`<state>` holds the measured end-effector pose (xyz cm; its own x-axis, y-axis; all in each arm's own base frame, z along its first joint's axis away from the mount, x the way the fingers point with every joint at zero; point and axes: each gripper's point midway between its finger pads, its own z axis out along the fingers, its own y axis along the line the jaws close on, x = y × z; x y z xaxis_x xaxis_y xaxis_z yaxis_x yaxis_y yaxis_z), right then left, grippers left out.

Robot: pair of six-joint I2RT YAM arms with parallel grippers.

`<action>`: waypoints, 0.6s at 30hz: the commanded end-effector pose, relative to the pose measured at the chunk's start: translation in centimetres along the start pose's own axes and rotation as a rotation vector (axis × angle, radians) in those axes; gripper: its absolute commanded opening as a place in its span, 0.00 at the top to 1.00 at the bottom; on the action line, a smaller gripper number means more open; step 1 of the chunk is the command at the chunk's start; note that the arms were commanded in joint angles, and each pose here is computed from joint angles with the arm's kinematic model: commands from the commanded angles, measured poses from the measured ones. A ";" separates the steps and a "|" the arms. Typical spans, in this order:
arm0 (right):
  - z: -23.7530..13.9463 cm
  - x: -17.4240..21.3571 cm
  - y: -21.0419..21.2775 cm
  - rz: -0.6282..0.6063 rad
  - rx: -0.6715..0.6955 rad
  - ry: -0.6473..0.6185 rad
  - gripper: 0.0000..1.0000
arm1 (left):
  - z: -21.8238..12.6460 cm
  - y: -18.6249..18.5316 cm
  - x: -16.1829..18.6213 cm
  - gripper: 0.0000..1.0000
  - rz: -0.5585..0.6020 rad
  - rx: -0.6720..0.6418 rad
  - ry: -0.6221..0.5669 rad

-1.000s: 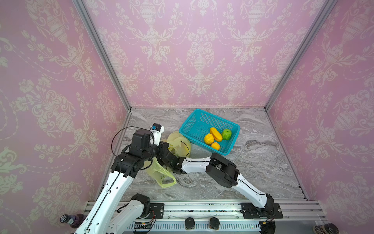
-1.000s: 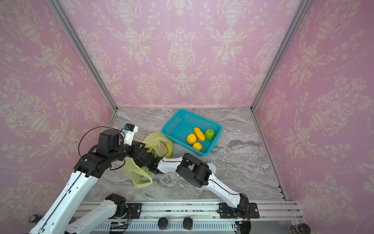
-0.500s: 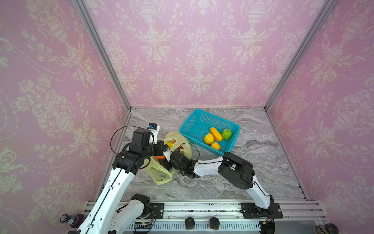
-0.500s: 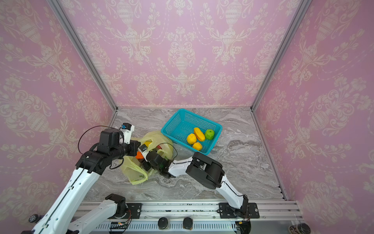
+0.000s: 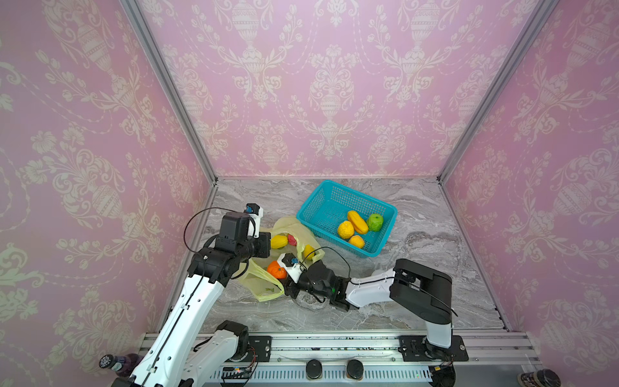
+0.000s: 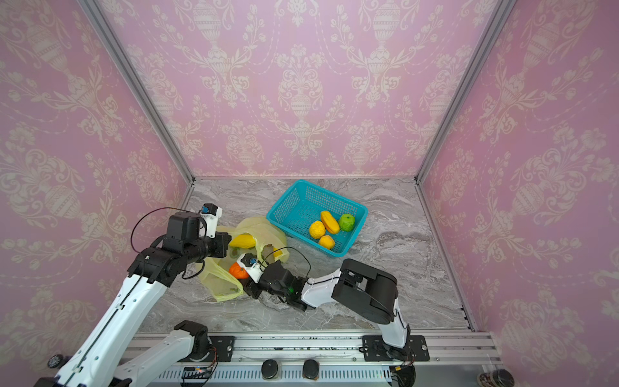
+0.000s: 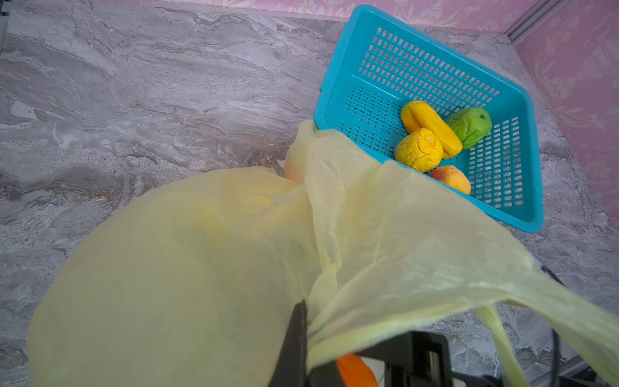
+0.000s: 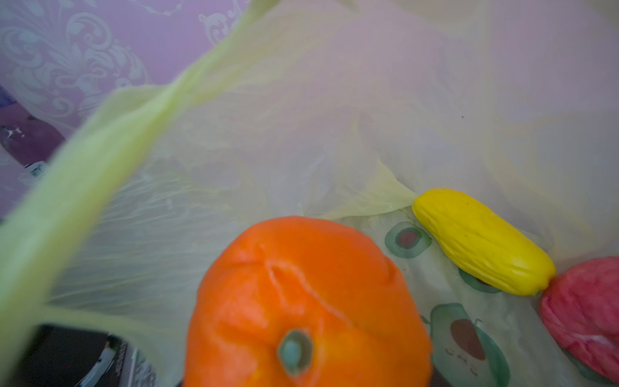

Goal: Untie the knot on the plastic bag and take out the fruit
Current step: 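Lift the orange fruit out of the bag toward the teal basket with the right gripper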

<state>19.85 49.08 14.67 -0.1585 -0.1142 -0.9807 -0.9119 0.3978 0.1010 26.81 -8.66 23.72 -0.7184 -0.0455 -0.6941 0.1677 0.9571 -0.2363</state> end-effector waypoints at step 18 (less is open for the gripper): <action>-18.6 -11.1 0.2 -0.219 0.143 -0.387 0.75 | 0.8 1.7 0.9 1.00 -0.013 -0.072 0.059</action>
<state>13.50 35.67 28.33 0.1660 0.1390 -0.9763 -0.8897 0.4482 -0.0874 27.12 -8.03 22.43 -0.7507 -0.0462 -0.6590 0.1310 0.9673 -0.2171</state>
